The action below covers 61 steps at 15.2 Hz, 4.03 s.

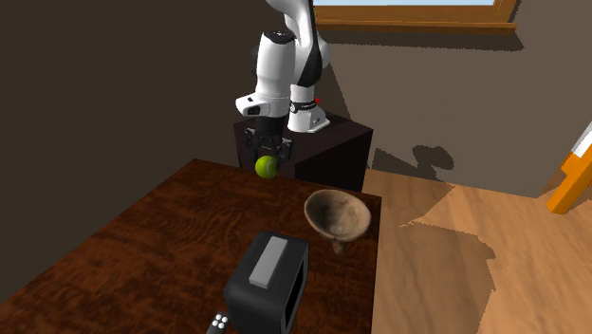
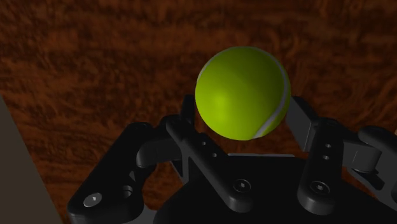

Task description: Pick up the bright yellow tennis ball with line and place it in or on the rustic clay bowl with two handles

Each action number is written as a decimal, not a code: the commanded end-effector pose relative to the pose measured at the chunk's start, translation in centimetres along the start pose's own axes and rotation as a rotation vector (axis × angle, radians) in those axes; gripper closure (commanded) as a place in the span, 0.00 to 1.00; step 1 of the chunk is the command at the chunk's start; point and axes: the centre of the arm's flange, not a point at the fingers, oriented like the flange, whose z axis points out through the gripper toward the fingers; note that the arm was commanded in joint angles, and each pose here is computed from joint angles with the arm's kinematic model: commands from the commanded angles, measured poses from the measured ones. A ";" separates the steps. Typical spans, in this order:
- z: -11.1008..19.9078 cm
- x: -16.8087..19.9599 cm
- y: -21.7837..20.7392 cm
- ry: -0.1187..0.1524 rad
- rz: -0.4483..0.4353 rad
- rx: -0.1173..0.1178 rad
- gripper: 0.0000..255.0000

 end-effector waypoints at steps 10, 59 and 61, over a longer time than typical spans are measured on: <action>-5.7 0.3 0.8 0.000 0.000 0.000 1.00; -3.5 8.5 -22.6 0.000 0.000 0.000 0.00; -3.5 8.5 -22.6 0.000 0.000 0.000 0.00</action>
